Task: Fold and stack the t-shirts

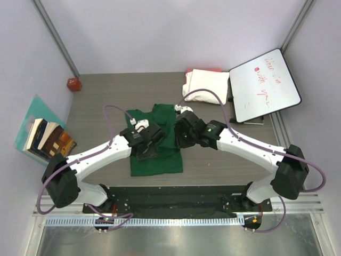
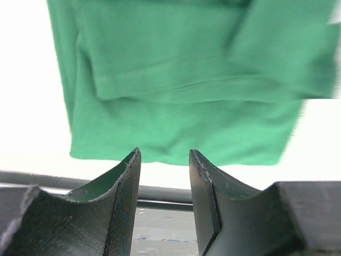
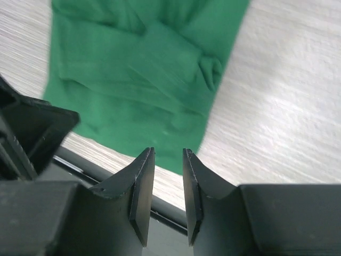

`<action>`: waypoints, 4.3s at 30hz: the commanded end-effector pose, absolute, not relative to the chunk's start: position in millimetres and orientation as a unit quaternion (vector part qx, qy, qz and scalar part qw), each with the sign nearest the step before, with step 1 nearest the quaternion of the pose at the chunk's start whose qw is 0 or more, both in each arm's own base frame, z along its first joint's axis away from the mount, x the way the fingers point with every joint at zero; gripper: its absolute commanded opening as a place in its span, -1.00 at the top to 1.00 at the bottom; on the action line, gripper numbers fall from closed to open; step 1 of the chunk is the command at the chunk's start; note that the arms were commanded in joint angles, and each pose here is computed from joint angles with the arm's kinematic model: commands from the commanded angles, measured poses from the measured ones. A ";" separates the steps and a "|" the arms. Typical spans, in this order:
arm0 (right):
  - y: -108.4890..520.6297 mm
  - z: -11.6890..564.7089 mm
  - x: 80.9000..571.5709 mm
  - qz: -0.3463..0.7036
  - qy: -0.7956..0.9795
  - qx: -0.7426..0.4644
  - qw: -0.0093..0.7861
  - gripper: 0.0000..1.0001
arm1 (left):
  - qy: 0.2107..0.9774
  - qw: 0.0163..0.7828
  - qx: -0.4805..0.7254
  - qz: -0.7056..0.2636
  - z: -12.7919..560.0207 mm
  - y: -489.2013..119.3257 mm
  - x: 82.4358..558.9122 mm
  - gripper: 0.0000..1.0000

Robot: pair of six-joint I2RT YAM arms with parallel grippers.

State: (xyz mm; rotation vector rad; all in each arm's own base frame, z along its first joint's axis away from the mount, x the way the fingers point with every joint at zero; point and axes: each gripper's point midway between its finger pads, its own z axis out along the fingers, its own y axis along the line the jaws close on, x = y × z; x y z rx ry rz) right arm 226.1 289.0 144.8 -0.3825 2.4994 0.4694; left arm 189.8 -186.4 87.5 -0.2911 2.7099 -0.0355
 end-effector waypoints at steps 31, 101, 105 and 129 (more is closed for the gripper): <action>351.3 46.8 227.2 0.157 0.934 -0.167 0.275 0.34 | 0.978 0.179 -0.107 0.005 -7.1 -175.1 166.3 0.99; 371.8 31.2 264.8 0.193 0.920 -0.176 0.293 0.98 | 0.939 0.328 -0.107 -0.019 78.1 -160.4 215.1 0.00; 369.7 13.0 259.9 0.184 0.927 -0.174 0.276 0.98 | 0.941 0.325 -0.097 -0.013 77.2 -165.7 227.1 0.02; 319.7 -16.7 213.8 0.172 0.947 -0.150 0.228 0.99 | 0.921 0.340 -0.175 0.079 61.5 -125.5 295.5 1.00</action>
